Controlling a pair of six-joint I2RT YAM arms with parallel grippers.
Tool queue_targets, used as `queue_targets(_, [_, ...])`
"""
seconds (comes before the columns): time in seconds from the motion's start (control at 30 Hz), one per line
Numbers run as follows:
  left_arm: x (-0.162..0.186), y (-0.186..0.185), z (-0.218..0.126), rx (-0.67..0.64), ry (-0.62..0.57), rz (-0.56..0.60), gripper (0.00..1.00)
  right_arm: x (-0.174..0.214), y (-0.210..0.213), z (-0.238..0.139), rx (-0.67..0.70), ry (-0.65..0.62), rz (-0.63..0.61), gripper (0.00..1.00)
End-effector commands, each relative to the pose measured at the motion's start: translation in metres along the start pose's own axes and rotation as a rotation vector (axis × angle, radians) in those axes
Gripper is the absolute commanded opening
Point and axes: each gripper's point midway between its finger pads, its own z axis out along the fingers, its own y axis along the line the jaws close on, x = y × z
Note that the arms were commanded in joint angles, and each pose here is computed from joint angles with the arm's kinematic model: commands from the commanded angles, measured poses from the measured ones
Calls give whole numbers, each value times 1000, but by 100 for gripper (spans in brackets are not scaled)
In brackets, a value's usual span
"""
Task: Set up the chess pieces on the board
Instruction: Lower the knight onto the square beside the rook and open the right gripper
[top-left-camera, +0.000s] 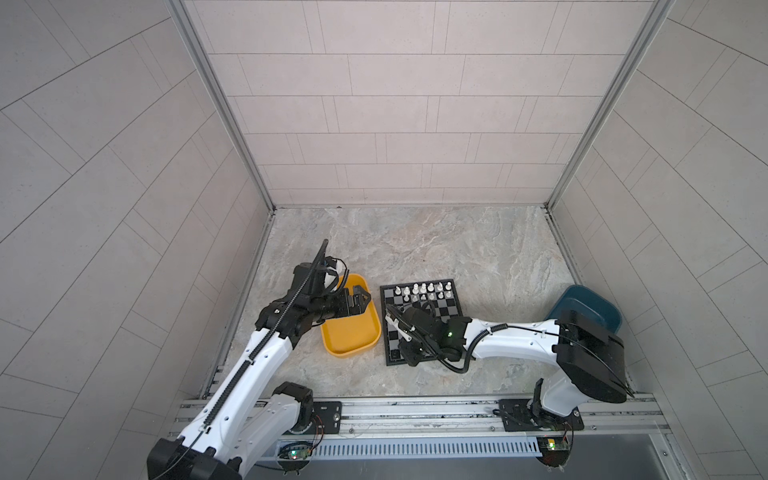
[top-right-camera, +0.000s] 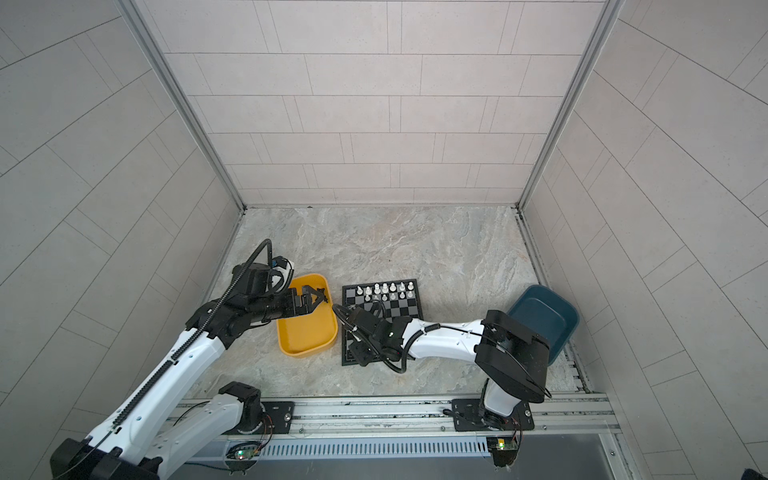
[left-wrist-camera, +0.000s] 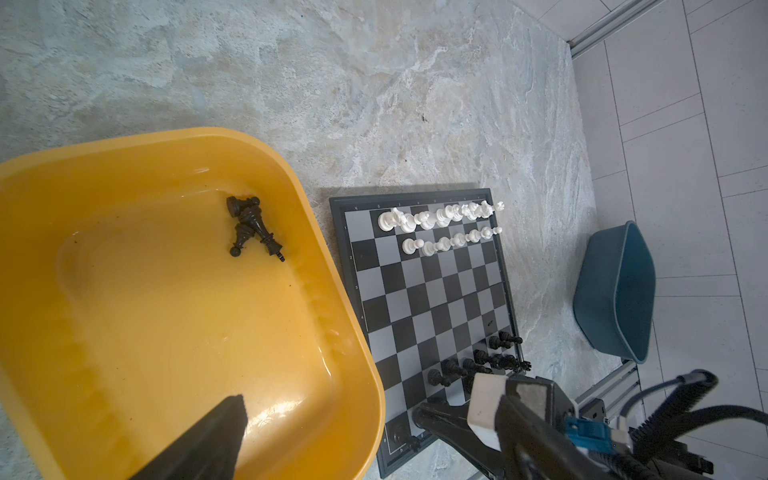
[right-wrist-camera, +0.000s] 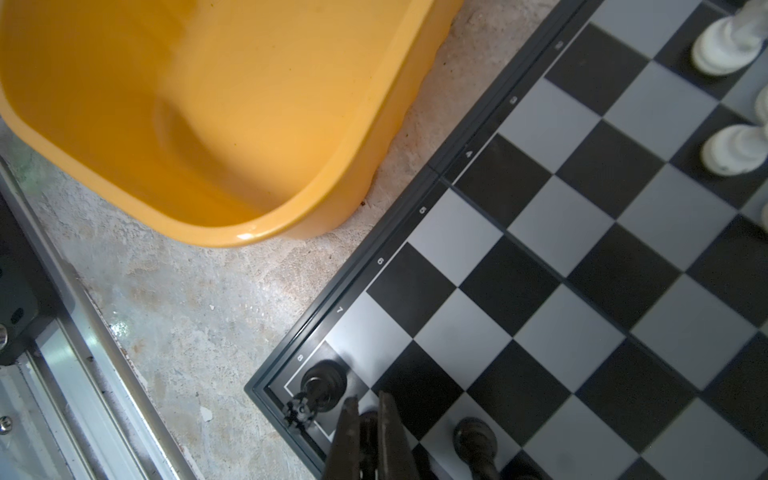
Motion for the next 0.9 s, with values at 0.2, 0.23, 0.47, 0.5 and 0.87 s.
queue_targets(0.2, [2,3,1,-1,-1,-4,100,9,-2,-3,24,14,7,4])
queue_targets(0.23, [2,3,0,-1,0,-4,100,9,-3,-3,27,13,9,5])
queue_targets(0.47, [2,2,1,0,0,-3,100,10,-9,-7,55,-2,20,12])
queue_targets(0.5, [2,3,1,-2,0,-5,100,11,-9,-7,56,1,21,13])
queue_targets(0.87, [3,5,4,-8,10,-10,100,5,-3,-8,40,-7,-6,20])
